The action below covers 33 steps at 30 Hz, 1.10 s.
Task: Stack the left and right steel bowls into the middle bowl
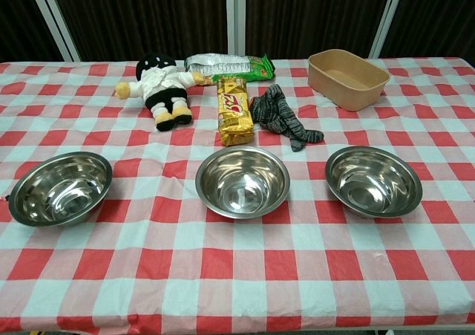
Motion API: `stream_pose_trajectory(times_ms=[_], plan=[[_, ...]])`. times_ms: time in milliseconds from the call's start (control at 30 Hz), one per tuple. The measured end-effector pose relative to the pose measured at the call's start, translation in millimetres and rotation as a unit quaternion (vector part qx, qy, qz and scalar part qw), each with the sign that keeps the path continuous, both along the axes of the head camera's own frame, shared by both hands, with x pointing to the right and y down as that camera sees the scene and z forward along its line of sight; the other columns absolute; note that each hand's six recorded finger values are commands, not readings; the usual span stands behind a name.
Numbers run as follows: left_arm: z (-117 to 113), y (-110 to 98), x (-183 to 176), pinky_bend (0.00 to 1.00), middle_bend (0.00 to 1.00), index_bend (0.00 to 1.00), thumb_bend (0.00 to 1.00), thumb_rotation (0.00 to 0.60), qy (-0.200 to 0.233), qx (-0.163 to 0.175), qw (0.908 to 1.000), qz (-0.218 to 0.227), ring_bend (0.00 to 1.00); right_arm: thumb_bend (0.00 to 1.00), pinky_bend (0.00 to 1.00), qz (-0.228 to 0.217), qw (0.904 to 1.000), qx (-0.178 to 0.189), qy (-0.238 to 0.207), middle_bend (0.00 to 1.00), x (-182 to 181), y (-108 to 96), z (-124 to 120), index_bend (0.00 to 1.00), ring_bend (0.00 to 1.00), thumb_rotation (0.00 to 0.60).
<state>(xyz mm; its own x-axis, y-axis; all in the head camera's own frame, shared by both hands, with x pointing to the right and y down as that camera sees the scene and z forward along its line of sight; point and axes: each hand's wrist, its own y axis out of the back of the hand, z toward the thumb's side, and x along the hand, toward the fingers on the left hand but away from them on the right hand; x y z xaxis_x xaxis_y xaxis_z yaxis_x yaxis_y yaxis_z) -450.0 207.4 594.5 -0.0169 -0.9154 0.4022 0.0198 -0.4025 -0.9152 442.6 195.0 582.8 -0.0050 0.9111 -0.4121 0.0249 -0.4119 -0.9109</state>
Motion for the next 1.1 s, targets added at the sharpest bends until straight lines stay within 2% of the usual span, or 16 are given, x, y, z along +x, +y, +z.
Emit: stream_pose_trajectory(times_ms=[300, 400, 433, 500, 633, 700, 800, 933, 1100], plan=[[2.7, 3.6, 1.5, 0.17, 0.14, 0.15, 0.05, 0.6, 0.005, -0.005, 1.0, 0.002, 0.09, 0.09, 0.0, -0.004, 1.0, 0.0, 0.004, 0.06, 0.3, 0.8, -2.4, 0.02, 0.0, 0.6], [3.0, 3.3, 4.1, 0.2, 0.14, 0.15, 0.05, 0.6, 0.008, -0.008, 0.9999, 0.012, 0.09, 0.09, 0.05, -0.006, 1.0, 0.003, 0.005, 0.07, 1.2, 0.4, -2.4, 0.02, 0.01, 0.6], [3.3, 3.5, 4.9, 0.21, 0.14, 0.15, 0.05, 0.6, 0.011, -0.01, 0.9998, 0.015, 0.09, 0.1, 0.09, -0.008, 0.9999, 0.005, 0.006, 0.08, 1.3, 0.3, -2.0, 0.02, 0.02, 0.6], [4.3, 5.5, 6.7, 0.24, 0.14, 0.15, 0.05, 0.6, 0.015, -0.015, 0.9995, 0.023, 0.09, 0.1, 0.17, -0.014, 0.9999, 0.007, 0.006, 0.09, 0.4, 0.2, -0.6, 0.02, 0.07, 0.6], [5.6, 11.4, 11.1, 0.34, 0.16, 0.15, 0.05, 0.6, 0.026, -0.023, 0.9986, 0.04, 0.15, 0.1, 0.38, -0.032, 0.9994, 0.014, 0.001, 0.12, -5.8, -0.6, -1.3, 0.06, 0.29, 0.6], [5.4, 14.7, 14.1, 0.39, 0.17, 0.15, 0.05, 0.6, 0.034, -0.027, 0.9978, 0.051, 0.18, 0.1, 0.44, -0.044, 0.9988, 0.019, -0.004, 0.13, -10.6, -1.2, -2.9, 0.08, 0.38, 0.6], [2.8, 16.1, 19.0, 0.54, 0.18, 0.18, 0.05, 0.6, 0.042, -0.03, 0.9966, 0.065, 0.27, 0.1, 0.49, -0.066, 0.9976, 0.018, -0.01, 0.17, -19.2, -0.3, -5.1, 0.14, 0.48, 0.6], [1.5, 17.5, 28.5, 0.79, 0.31, 0.32, 0.05, 0.6, 0.064, -0.039, 0.9927, 0.094, 0.57, 0.1, 0.52, -0.109, 0.994, 0.008, -0.011, 0.28, -33.4, 5.0, -4.0, 0.26, 0.53, 0.6], [10.1, 26.1, 32.2, 0.84, 0.35, 0.34, 0.06, 0.6, 0.074, -0.079, 0.985, 0.135, 0.68, 0.1, 0.6, -0.165, 0.9858, -0.029, 0.014, 0.34, -42.2, 16.6, 9.6, 0.32, 0.62, 0.6]])
